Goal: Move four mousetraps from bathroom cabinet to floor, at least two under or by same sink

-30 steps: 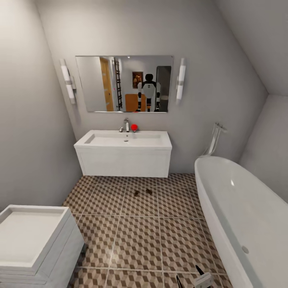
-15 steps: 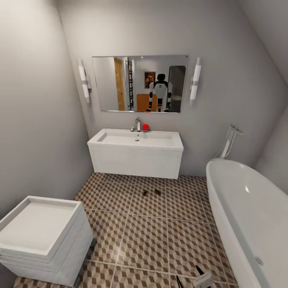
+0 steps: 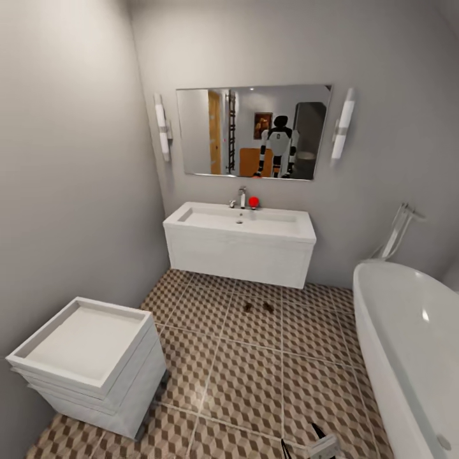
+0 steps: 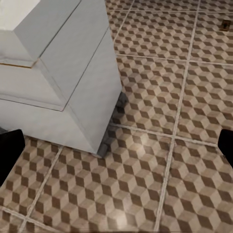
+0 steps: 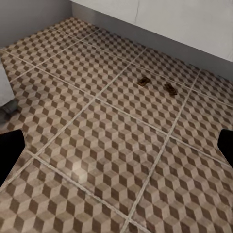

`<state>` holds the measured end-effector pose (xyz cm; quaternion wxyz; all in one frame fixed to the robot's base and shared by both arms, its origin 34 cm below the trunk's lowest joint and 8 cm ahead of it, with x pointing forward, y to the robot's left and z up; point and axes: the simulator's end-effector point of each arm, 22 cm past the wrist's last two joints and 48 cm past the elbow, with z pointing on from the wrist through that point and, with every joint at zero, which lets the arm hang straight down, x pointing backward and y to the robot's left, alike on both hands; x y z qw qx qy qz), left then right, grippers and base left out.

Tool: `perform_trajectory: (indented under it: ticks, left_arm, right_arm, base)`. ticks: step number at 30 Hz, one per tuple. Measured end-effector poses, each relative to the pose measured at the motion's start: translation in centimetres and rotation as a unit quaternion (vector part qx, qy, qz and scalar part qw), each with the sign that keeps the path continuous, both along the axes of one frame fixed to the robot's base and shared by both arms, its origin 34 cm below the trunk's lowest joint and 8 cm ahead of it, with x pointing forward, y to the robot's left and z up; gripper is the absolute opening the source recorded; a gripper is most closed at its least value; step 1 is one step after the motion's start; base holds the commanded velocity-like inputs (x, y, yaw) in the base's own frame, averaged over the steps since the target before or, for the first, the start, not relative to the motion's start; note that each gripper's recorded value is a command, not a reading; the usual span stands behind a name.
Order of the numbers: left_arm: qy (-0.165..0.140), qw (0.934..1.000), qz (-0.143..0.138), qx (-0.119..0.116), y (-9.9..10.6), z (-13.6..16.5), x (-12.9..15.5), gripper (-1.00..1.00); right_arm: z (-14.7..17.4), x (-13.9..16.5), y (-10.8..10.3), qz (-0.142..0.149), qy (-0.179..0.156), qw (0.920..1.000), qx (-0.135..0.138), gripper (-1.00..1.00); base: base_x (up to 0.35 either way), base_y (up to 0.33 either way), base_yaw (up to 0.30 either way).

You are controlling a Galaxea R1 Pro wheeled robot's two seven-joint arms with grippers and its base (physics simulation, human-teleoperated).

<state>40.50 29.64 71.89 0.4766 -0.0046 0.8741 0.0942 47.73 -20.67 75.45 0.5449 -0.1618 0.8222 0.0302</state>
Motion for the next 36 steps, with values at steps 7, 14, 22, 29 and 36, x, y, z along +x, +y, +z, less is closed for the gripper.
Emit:
perform_trajectory:
  ticks: [7, 14, 22, 29, 36]
  left_arm:
    - [0.002, 1.0, 0.0, 0.0, 0.0, -0.11, -0.08, 1.0]
    - [0.004, 1.0, 0.0, 0.0, 0.0, -0.22, -0.19, 1.0]
    - [0.006, 1.0, 0.0, 0.0, 0.0, -0.37, -0.35, 1.0]
    - [0.008, 1.0, 0.0, 0.0, 0.0, -0.47, -0.44, 1.0]
    - [0.01, 0.9999, 0.0, 0.0, 0.0, -0.59, -0.57, 1.0]
  right_arm:
    - [-0.15, -0.1, 0.0, 0.0, 0.002, 1.0, 0.0, 1.0]
    - [-0.29, -0.2, 0.0, 0.0, 0.004, 1.0, 0.0, 1.0]
    - [-0.46, -0.31, 0.0, 0.0, 0.006, 1.0, 0.0, 1.0]
    - [-0.6, -0.41, 0.0, 0.0, 0.008, 1.0, 0.0, 1.0]
    - [-0.75, -0.52, 0.03, 0.0, 0.01, 0.9999, 0.0, 1.0]
  base:
    - [0.0, 0.0, 0.235]
    - [0.0, 0.0, 0.235]
    - [0.0, 0.0, 0.235]
    - [0.0, 0.0, 0.235]
    - [0.0, 0.0, 0.235]
